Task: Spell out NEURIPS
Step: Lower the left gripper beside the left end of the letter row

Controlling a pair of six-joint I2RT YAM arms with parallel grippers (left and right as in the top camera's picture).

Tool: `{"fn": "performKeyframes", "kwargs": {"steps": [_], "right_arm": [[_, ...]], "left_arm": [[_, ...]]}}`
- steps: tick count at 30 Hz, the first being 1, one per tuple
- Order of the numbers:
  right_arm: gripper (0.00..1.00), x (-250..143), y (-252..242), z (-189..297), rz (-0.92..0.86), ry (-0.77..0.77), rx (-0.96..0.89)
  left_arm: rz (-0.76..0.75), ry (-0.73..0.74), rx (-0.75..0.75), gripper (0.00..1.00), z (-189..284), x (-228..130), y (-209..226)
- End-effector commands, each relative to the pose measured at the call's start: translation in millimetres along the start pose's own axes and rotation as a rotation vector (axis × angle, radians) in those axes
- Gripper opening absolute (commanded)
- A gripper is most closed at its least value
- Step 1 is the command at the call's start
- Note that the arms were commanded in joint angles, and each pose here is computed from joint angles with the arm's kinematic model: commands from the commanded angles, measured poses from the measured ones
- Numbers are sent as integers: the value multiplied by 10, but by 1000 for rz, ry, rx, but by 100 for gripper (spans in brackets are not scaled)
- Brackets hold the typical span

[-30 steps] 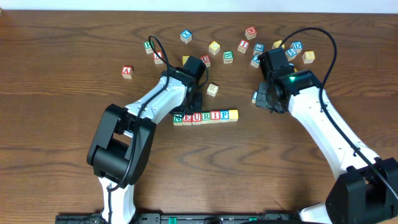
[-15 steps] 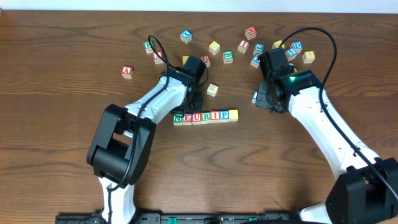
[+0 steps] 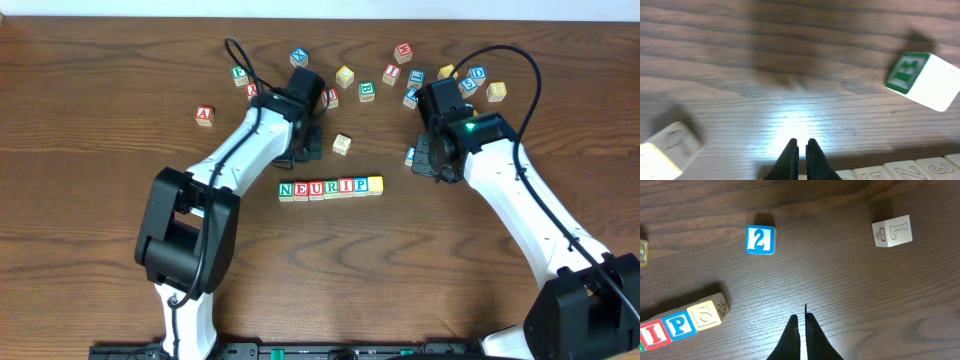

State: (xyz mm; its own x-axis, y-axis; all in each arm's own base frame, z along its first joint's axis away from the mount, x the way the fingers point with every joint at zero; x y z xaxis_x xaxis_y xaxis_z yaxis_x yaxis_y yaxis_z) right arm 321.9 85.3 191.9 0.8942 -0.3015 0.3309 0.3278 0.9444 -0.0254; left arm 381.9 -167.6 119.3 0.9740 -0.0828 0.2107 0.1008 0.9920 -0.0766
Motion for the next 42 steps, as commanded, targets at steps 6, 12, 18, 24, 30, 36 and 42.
{"fn": "performKeyframes", "kwargs": {"steps": [6,12,18,24,30,36,42], "right_arm": [[1,29,-41,38,-9,-23,-14],[1,31,-43,38,-9,-25,-16],[1,34,-51,39,-9,-29,-24],[1,35,-50,39,-9,-30,-23],[1,35,-50,39,-9,-30,-23],[1,36,-57,39,-9,-32,-29],[1,37,-57,39,-9,-33,-30]], "left_arm": [[37,22,134,8,216,0,270],[41,44,171,7,422,-101,323],[68,39,218,7,631,-176,384],[80,97,238,8,621,-297,412],[86,73,229,7,511,-294,410],[98,91,226,8,437,-355,420],[105,119,236,8,375,-433,444]]}}
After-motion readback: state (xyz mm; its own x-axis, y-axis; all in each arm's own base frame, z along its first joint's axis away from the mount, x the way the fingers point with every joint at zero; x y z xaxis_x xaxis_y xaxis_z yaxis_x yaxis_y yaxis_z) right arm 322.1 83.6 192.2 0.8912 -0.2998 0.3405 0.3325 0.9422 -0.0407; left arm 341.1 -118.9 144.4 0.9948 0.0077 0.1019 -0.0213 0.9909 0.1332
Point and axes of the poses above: each gripper's point midway between its finger pads, its own z axis back along the fingers, its own y axis along the line the jaws close on, x = y × z, the point moved 8 cm from there along z, back along the fingers, and after that the axes turned 5 degrees about -z, right-handed, at the moved point
